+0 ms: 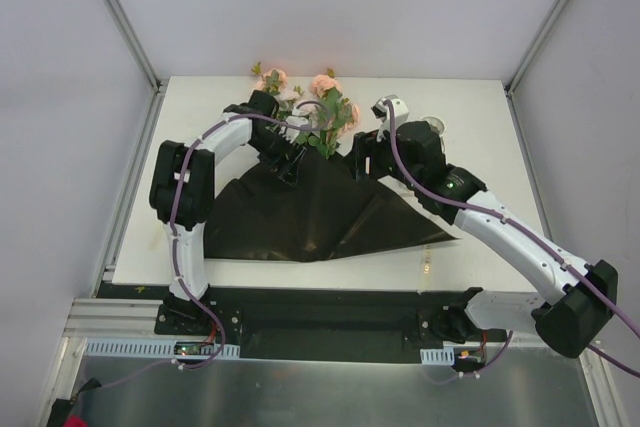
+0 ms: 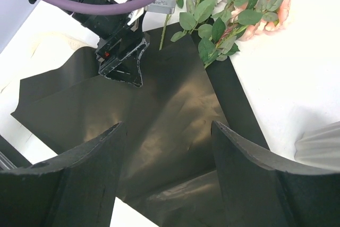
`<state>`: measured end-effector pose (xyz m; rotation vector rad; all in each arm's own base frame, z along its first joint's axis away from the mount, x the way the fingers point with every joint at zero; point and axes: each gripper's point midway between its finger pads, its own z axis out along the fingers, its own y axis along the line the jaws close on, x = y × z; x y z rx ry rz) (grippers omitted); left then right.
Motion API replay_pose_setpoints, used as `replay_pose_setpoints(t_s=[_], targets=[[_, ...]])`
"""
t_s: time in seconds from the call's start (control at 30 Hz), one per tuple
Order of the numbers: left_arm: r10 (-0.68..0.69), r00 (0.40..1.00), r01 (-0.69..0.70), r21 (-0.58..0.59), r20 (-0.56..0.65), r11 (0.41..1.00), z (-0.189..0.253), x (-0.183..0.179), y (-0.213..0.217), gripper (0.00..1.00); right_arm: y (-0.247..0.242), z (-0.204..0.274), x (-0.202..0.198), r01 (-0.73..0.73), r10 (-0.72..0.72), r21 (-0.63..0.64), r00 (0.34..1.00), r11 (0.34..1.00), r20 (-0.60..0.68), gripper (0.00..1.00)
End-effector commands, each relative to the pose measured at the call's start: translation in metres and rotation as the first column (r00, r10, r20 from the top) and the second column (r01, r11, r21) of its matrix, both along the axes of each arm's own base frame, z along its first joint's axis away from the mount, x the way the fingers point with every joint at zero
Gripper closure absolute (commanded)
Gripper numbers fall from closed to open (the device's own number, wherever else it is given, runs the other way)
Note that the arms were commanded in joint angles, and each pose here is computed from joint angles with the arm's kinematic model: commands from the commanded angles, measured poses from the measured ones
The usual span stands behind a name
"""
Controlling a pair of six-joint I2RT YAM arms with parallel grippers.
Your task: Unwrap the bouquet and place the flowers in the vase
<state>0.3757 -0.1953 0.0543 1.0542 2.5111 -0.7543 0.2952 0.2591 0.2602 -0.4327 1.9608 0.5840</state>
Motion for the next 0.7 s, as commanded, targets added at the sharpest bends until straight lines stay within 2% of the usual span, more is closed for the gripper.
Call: replay_pose_setpoints(t_s=[0.0,0.23,0.3,0.33,0.37,0.43,0.5,0.67], targets=[[-0.013,1.0,0.014,0.036,-0.017,0.999,-0.011,-0.004,-0.002,0.25,0.003,0.019,-0.001,-0.009,0.006,0.066,0.999,0.998,0.043,0.33],[0.027,0.999,-0.025,0.058,-0.028,0.998,-0.016,0.004,-0.001,0.22,0.004,0.016,-0.002,-0.015,0.012,0.07,0.999,0.997,0.042,0.33],[0.022,0.999,-0.02,0.048,-0.034,0.999,-0.017,0.002,-0.003,0.25,0.004,0.016,-0.002,-0.016,0.013,0.074,0.999,0.997,0.043,0.34],[0.02,0.999,-0.019,0.042,-0.033,0.999,-0.015,0.002,-0.003,0.3,0.005,0.016,-0.002,-0.018,0.015,0.074,0.999,0.997,0.043,0.34],[0.013,0.999,-0.012,0.031,-0.034,0.999,-0.013,0.0,-0.005,0.45,0.005,0.015,-0.002,-0.017,0.014,0.075,0.999,0.997,0.042,0.34],[0.003,0.999,-0.003,0.018,-0.033,1.0,-0.01,-0.003,-0.006,0.62,0.005,0.017,-0.002,-0.016,0.012,0.08,0.999,0.997,0.046,0.34],[-0.001,0.999,0.001,0.004,-0.035,1.0,-0.006,-0.007,-0.007,0.74,0.006,0.017,-0.001,-0.017,0.013,0.08,0.999,0.997,0.045,0.34],[-0.001,1.0,0.001,0.008,-0.019,1.0,-0.002,-0.006,-0.006,0.81,0.008,0.021,0.0,-0.024,0.019,0.092,0.998,0.995,0.051,0.34]])
